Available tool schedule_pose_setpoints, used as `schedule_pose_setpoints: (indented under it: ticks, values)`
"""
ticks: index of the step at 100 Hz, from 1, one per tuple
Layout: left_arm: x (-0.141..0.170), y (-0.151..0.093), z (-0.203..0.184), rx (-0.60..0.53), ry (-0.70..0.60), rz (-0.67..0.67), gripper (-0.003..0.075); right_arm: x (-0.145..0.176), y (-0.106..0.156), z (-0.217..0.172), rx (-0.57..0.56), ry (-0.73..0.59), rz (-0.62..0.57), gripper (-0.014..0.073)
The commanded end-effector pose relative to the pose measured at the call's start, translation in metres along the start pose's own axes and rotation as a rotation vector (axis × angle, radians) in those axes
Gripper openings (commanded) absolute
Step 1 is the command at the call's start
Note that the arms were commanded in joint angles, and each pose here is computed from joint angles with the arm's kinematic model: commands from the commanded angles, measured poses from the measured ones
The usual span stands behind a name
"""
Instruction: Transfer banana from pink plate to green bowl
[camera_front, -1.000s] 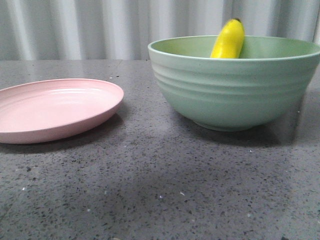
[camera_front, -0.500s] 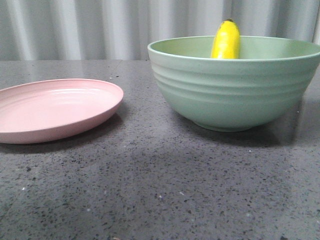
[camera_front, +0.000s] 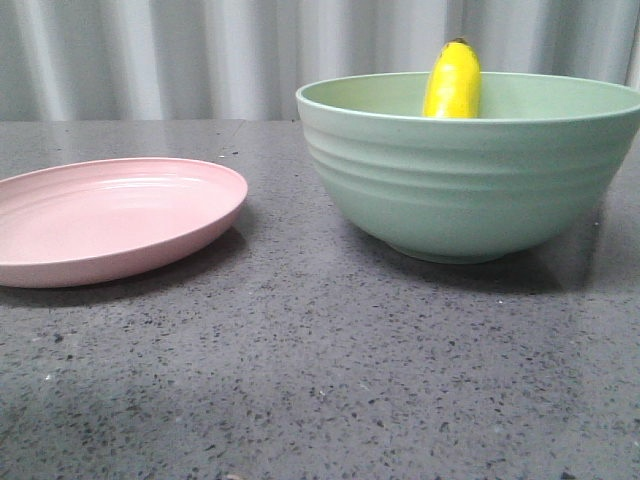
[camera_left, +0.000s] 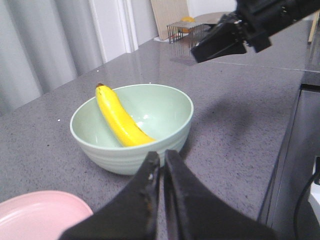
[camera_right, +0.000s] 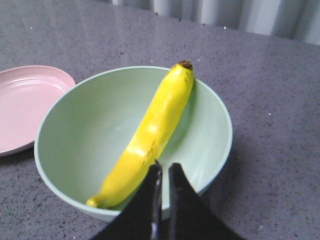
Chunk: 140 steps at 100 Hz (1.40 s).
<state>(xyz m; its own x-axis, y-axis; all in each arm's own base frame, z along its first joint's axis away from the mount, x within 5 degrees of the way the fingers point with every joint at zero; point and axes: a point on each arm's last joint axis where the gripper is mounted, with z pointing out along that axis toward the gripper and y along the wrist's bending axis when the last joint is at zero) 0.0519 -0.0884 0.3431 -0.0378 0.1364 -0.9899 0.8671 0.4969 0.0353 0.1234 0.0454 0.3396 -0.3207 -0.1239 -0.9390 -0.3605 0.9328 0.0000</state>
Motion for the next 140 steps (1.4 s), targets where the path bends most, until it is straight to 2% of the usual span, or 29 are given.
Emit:
schedule_pose_setpoints:
  ticks: [1,24,38,64,111,124,134,140]
  values:
    - [-0.004,0.000,-0.016,-0.008,-0.146,-0.028,-0.0020,0.000,-0.001,-0.023,0.019,-0.201,-0.006,-0.0064]
    - [0.027,-0.003,-0.049,-0.006,-0.253,-0.038,-0.0020,0.044,0.001,-0.061,0.039,-0.474,-0.009,-0.0064]
    - [0.037,-0.004,-0.062,-0.006,-0.307,-0.035,-0.0020,0.068,0.001,-0.071,0.042,-0.551,-0.013,-0.0064]
    - [0.040,-0.005,-0.066,-0.006,-0.323,-0.034,-0.0020,0.092,0.002,-0.069,0.040,-0.545,-0.014,-0.0064]
    - [0.044,-0.005,-0.064,-0.008,-0.310,-0.029,-0.0020,0.095,0.002,-0.067,0.040,-0.534,-0.013,-0.0064]
    - [0.049,0.000,-0.059,-0.117,-0.341,0.127,-0.0020,0.095,0.002,-0.067,0.040,-0.534,-0.013,-0.0064]
    - [0.055,0.005,-0.055,-0.218,-0.416,0.128,-0.0020,0.095,0.002,-0.067,0.040,-0.534,-0.013,-0.0064]
    - [0.063,0.008,-0.051,-0.297,-0.417,0.134,-0.0020,0.095,0.002,-0.067,0.040,-0.534,-0.013,-0.0064]
